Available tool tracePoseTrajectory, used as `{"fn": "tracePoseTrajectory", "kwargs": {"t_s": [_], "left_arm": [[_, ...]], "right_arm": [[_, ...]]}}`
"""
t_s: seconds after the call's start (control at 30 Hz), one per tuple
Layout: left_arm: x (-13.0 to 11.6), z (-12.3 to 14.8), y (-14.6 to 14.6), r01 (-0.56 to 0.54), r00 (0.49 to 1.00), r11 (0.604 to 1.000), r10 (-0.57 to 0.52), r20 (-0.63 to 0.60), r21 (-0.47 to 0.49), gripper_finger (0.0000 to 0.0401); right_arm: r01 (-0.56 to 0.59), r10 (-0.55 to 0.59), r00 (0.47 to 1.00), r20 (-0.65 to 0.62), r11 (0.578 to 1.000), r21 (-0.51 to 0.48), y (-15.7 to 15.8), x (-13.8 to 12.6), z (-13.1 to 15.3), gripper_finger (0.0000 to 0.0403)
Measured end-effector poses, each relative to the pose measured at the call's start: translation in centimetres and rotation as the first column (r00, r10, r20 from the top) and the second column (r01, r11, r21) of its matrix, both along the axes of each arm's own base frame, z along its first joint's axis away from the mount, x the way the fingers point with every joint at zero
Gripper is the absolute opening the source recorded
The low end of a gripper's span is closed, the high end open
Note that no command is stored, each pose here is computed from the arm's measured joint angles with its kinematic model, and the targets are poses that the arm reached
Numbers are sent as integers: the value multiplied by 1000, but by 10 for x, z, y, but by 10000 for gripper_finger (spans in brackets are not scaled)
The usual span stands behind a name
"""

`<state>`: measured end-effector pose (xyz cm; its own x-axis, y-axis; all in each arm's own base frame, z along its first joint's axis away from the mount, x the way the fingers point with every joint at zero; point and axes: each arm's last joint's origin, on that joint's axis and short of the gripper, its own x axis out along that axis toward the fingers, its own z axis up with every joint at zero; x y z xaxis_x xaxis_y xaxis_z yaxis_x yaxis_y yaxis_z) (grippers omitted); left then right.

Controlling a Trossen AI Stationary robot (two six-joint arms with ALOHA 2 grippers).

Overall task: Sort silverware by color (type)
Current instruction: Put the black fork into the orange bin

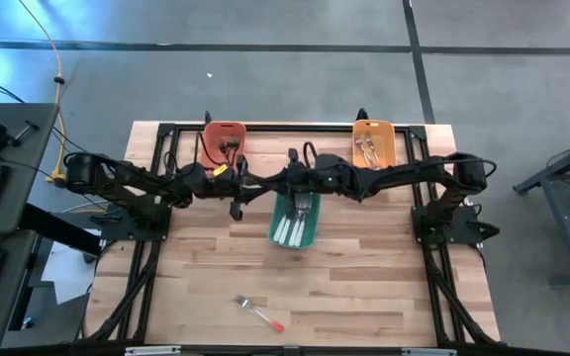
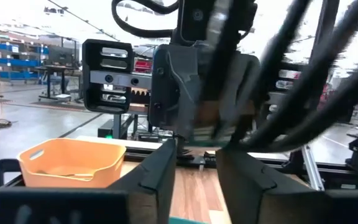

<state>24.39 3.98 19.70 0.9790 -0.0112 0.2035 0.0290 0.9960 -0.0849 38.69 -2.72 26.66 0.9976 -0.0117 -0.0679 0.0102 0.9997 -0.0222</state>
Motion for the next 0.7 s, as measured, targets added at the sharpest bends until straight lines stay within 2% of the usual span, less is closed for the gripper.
{"fn": "tracePoseTrajectory", "kwargs": {"t_s": [0.17, 0.3, 0.7], "left_arm": [[0, 0, 2, -13, 1000, 1000, 13, 2, 9, 64], [-1, 1, 5, -22, 1000, 1000, 22, 10, 9, 46], [-2, 1, 7, -17, 1000, 1000, 17, 16, -5, 66]], "right_arm": [[2, -2, 1000, 1, 1000, 0, -6, 0, -1, 0], [2, -2, 1000, -2, 1000, -16, -7, 0, -2, 0], [3, -3, 999, -32, 1000, -1, -7, 4, -9, 0]]}}
